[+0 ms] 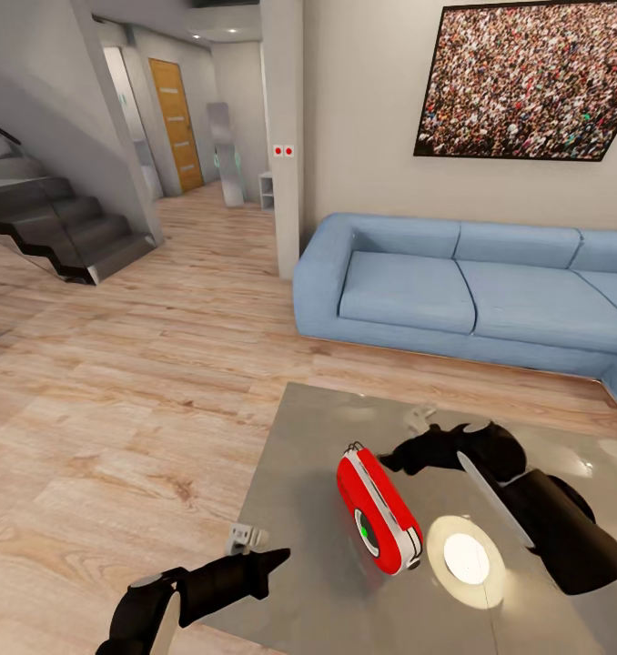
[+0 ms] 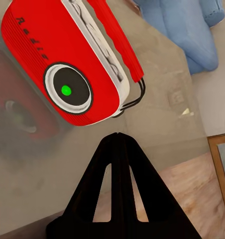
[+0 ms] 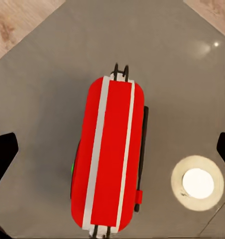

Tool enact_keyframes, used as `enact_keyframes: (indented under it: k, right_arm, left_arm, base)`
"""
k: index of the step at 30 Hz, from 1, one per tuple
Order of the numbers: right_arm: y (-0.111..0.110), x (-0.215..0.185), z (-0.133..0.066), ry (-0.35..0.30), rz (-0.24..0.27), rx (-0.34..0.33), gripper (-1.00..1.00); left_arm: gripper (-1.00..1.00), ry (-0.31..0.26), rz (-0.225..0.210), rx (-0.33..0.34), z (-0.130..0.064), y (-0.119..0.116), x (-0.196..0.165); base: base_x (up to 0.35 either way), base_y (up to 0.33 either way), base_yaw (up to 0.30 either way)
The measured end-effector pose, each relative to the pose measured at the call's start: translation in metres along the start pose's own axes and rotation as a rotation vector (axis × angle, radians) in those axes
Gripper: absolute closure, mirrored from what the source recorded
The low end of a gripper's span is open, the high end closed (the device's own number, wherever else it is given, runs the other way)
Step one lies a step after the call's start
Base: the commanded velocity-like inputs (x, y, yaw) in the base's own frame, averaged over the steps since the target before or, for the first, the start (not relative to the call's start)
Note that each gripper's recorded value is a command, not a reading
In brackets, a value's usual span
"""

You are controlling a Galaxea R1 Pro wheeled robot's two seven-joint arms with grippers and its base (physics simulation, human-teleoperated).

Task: Turn on the radio receiver that's on the table in the living room.

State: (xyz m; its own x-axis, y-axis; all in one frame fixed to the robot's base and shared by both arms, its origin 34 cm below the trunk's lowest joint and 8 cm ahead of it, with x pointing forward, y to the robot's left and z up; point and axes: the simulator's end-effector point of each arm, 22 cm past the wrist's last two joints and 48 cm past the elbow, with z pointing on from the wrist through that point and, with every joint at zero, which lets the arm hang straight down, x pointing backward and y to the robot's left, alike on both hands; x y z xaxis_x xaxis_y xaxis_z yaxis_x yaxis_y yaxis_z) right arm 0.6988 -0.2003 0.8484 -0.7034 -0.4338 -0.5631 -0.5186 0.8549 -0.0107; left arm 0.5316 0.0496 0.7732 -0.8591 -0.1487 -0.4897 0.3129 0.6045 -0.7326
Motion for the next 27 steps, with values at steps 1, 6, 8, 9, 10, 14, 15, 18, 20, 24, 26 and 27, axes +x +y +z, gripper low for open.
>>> enact_keyframes:
  k: [1,6,8,9,10,14,15,18,20,24,26,27]
  right_arm:
    - [0.000,0.002,-0.001,0.001,-0.001,-0.004,-1.00]
    - [-0.008,0.033,-0.006,0.047,-0.005,-0.010,-1.00]
    - [-0.015,0.047,-0.008,0.070,-0.003,0.000,-1.00]
    - [-0.021,0.055,-0.010,0.083,0.001,0.009,-1.00]
    - [-0.023,0.060,-0.011,0.089,0.005,0.013,-1.00]
    - [-0.036,0.091,-0.015,0.127,0.043,0.033,-1.00]
    - [-0.038,0.095,-0.015,0.129,0.050,0.036,-1.00]
    - [-0.046,0.117,-0.018,0.142,0.089,0.053,-1.00]
    - [-0.051,0.132,-0.020,0.154,0.116,0.064,-1.00]
    - [-0.069,0.165,-0.030,0.187,0.153,0.103,-1.00]
    - [-0.075,0.171,-0.032,0.185,0.152,0.114,-1.00]
    - [-0.076,0.172,-0.033,0.184,0.152,0.116,-1.00]
  left_arm:
    - [1.00,0.000,0.001,-0.002,-0.001,0.001,0.000]
    - [1.00,0.007,0.012,-0.021,-0.009,0.012,0.000]
    - [1.00,0.008,0.014,-0.026,-0.011,0.015,0.000]
    - [1.00,0.009,0.015,-0.028,-0.012,0.016,0.000]
    - [1.00,0.009,0.016,-0.029,-0.013,0.016,0.000]
    - [1.00,0.012,0.016,-0.033,-0.014,0.018,0.000]
    - [1.00,0.013,0.016,-0.034,-0.014,0.018,0.000]
    - [1.00,0.016,0.017,-0.036,-0.014,0.019,0.001]
    - [1.00,0.018,0.019,-0.041,-0.016,0.022,0.001]
    - [1.00,0.034,0.034,-0.067,-0.027,0.036,0.003]
    - [1.00,0.041,0.040,-0.077,-0.032,0.042,0.004]
    - [1.00,0.043,0.041,-0.080,-0.033,0.044,0.004]
  base:
    - [0.000,0.000,0.000]
    - [0.000,0.000,0.000]
    - [0.000,0.000,0.000]
    - [0.000,0.000,0.000]
    - [0.000,0.000,0.000]
    - [0.000,0.000,0.000]
    - [0.000,0.000,0.000]
    - [0.000,0.000,0.000]
    - [0.000,0.000,0.000]
    - [0.000,0.000,0.000]
    - [0.000,0.000,0.000]
    - [0.000,0.000,0.000]
